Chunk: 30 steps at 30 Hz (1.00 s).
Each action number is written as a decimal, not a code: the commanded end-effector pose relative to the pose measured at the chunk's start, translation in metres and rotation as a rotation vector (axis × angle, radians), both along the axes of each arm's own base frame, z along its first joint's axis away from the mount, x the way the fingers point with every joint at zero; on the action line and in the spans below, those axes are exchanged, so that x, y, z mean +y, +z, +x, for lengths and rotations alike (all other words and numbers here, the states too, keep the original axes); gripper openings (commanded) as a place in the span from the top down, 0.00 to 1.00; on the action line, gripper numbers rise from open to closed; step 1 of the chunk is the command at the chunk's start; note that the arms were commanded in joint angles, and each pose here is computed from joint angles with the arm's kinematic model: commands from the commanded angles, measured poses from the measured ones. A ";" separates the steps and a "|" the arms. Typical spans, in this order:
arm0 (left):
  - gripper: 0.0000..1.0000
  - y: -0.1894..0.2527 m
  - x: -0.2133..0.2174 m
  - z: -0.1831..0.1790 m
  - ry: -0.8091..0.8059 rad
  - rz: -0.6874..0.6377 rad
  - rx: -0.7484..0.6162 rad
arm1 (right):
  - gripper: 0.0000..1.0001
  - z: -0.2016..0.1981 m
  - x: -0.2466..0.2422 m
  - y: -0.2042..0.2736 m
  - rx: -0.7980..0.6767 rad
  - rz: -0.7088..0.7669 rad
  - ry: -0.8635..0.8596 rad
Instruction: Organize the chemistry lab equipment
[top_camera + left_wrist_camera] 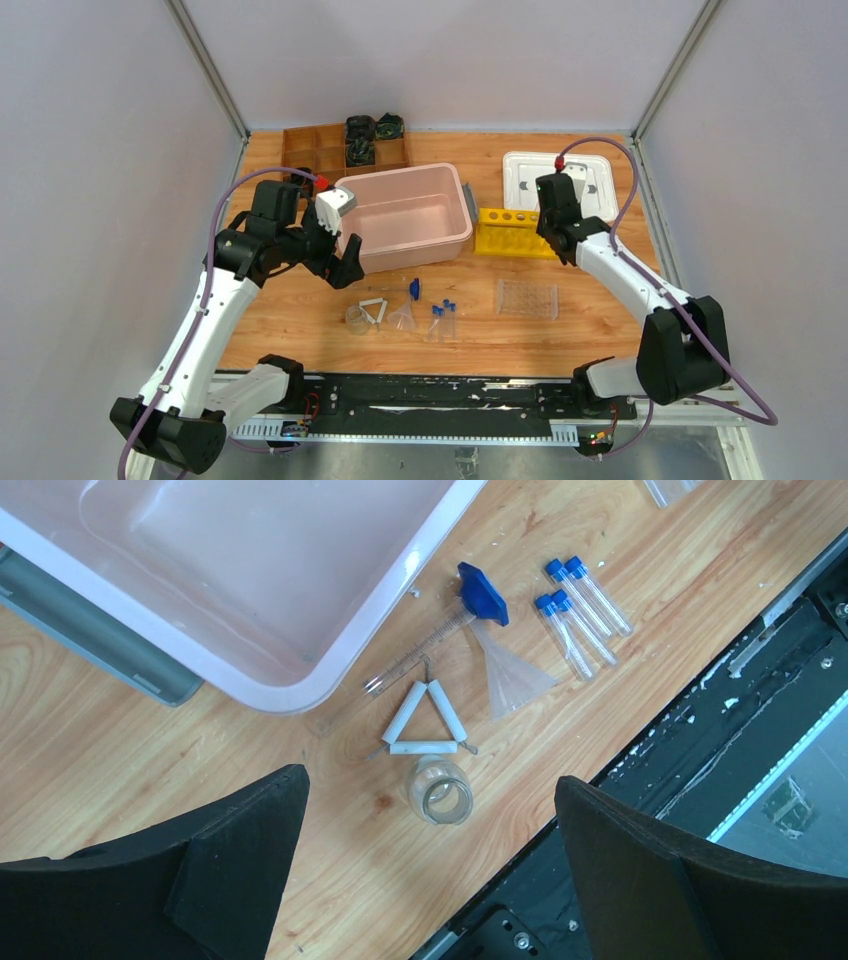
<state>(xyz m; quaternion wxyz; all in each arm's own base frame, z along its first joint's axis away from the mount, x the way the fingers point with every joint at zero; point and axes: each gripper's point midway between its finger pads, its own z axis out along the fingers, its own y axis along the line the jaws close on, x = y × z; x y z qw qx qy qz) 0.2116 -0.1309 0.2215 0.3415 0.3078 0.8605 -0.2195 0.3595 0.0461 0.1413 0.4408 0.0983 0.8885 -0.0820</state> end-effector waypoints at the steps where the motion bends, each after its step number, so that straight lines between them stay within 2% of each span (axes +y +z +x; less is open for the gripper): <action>1: 0.00 0.013 -0.003 0.000 -0.021 -0.017 -0.042 | 1.00 0.002 -0.010 -0.008 0.000 -0.005 -0.045; 17: 0.00 0.010 -0.004 0.002 -0.024 -0.016 -0.029 | 1.00 -0.011 -0.001 -0.031 0.071 0.052 -0.028; 21: 0.00 0.011 -0.004 0.002 -0.023 -0.016 -0.029 | 0.92 -0.014 -0.002 -0.026 0.064 0.061 -0.040; 22: 0.00 0.011 -0.004 0.002 -0.022 -0.015 -0.030 | 0.92 -0.015 -0.003 -0.025 0.060 0.060 -0.042; 24: 0.00 0.011 -0.004 0.002 -0.023 -0.015 -0.028 | 1.00 -0.015 -0.005 -0.020 0.042 0.055 -0.049; 30: 0.00 0.012 -0.004 0.002 -0.019 -0.019 -0.031 | 1.00 -0.016 -0.014 0.008 -0.034 0.038 -0.072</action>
